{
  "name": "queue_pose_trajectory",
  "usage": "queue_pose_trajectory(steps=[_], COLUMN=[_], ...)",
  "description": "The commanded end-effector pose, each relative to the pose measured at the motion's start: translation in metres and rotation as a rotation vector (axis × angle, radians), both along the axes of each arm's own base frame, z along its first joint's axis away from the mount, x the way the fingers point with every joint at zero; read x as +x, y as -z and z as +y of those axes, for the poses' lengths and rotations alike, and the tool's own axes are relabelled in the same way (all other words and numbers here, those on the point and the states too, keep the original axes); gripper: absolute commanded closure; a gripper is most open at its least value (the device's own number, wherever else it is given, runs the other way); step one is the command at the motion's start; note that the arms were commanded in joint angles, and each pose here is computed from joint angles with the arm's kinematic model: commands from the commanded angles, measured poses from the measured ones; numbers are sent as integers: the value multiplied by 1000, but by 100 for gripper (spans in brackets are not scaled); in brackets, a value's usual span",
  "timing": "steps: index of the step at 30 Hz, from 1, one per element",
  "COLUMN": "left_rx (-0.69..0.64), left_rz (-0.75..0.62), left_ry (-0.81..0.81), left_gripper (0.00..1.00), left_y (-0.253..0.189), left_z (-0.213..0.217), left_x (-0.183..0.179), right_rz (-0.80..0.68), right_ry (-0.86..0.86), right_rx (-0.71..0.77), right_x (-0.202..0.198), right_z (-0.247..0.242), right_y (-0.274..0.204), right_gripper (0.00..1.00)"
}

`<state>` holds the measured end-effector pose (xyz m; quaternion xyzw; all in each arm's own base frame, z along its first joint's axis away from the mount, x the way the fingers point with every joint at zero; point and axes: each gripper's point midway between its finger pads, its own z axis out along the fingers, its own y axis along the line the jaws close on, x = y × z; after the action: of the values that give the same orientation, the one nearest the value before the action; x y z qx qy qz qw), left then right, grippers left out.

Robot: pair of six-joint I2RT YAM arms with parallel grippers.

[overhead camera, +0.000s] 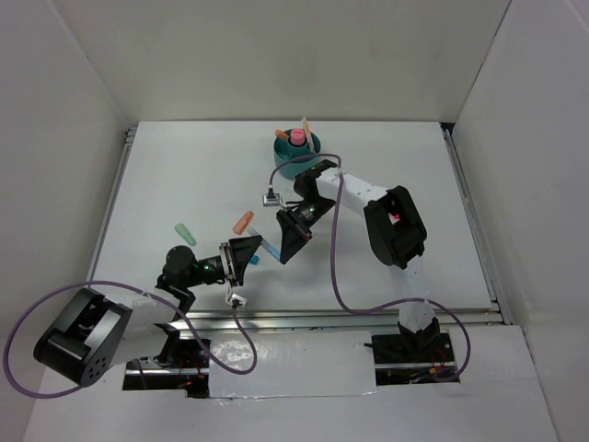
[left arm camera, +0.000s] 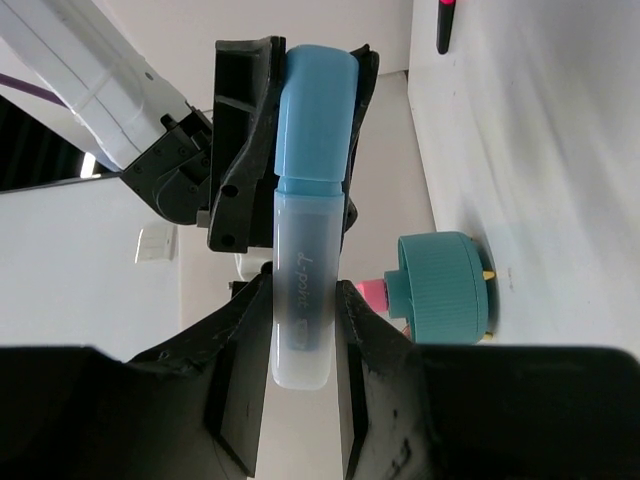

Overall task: Sort the stationery into containers
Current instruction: Close the pen cap on the pen.

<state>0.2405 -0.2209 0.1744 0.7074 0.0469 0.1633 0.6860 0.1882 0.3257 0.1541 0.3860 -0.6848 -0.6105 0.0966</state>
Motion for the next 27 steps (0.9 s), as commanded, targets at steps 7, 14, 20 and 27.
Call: queue_pose_trajectory(steps=[7,14,20,27], left_rx=[32,42,-1,-18], left_rz=[42,62,104,109], left_ry=[271,289,263,280], left_gripper=[100,100,100,100], left_y=[15,18,9,7], left_z=[-27,-32,-41,-49], left_x=[-51,-52,-45,-51], right_rz=[178,146,137,133], right_ry=[146,142,129,128], right_rx=[136,159,172,176], right_x=[36,40,36,39], right_z=[6,8,11,14], right_y=[-40,-44,-44,-45], right_gripper=[100,100,100,100])
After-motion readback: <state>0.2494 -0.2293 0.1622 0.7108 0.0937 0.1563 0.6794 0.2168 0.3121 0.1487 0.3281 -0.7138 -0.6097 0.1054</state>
